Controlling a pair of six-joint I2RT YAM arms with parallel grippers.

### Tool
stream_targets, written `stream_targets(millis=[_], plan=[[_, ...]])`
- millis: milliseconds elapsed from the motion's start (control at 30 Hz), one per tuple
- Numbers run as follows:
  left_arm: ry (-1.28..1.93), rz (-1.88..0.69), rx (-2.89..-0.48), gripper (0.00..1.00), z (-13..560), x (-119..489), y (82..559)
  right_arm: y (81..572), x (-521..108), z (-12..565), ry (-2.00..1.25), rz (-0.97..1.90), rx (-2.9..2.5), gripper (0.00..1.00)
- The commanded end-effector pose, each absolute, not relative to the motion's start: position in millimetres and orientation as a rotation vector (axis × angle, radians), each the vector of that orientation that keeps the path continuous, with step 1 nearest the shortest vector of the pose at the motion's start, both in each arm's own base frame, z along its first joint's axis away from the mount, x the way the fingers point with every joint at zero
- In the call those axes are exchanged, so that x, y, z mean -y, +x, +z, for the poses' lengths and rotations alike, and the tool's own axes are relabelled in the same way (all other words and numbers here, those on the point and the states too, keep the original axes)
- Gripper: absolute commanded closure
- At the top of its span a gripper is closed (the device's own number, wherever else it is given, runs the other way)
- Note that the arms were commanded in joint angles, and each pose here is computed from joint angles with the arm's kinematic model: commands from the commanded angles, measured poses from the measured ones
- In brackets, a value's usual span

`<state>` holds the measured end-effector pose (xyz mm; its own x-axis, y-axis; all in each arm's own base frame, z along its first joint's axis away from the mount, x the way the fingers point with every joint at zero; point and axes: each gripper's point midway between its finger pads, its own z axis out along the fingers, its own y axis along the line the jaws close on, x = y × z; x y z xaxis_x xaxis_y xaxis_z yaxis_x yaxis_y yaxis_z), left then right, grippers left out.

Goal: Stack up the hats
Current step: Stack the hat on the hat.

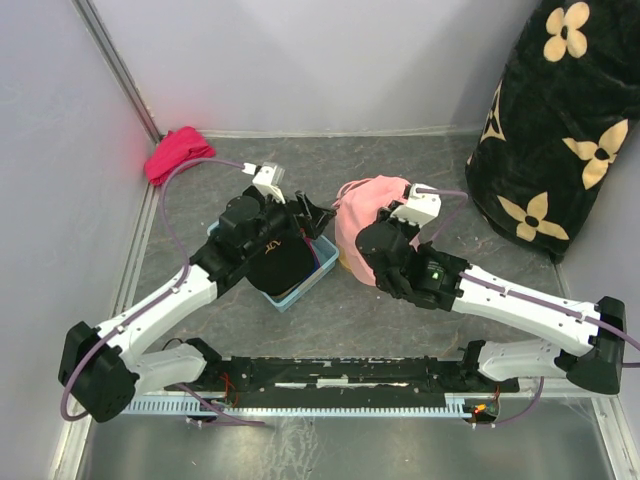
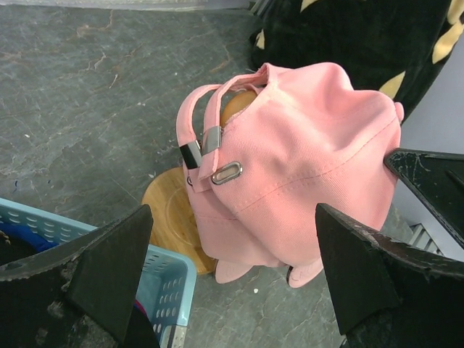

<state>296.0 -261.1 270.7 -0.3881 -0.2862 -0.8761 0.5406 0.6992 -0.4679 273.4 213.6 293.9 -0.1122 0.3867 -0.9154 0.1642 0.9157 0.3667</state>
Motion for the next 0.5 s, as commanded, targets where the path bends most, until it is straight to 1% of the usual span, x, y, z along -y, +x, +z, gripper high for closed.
stream_targets(millis=[0, 133, 267, 467], plan=[[0.175, -0.943, -1.721, 0.01, 281.7, 272.1, 301.0, 271.3, -218.9, 291.6, 0.437, 0.241, -1.694, 0.99], [0.178, -0.935, -1.732, 0.01, 277.8, 278.7, 305.3, 270.3, -221.8, 284.3, 0.426, 0.255, -1.714, 0.98], [0.182, -0.935, -1.742, 0.01, 272.1, 286.8, 308.1, 269.7, -226.6, 279.3, 0.41, 0.269, -1.732, 0.96], [0.188, -0.916, -1.774, 0.01, 259.3, 295.5, 312.7, 268.9, -228.7, 276.0, 0.398, 0.273, -1.745, 0.81]])
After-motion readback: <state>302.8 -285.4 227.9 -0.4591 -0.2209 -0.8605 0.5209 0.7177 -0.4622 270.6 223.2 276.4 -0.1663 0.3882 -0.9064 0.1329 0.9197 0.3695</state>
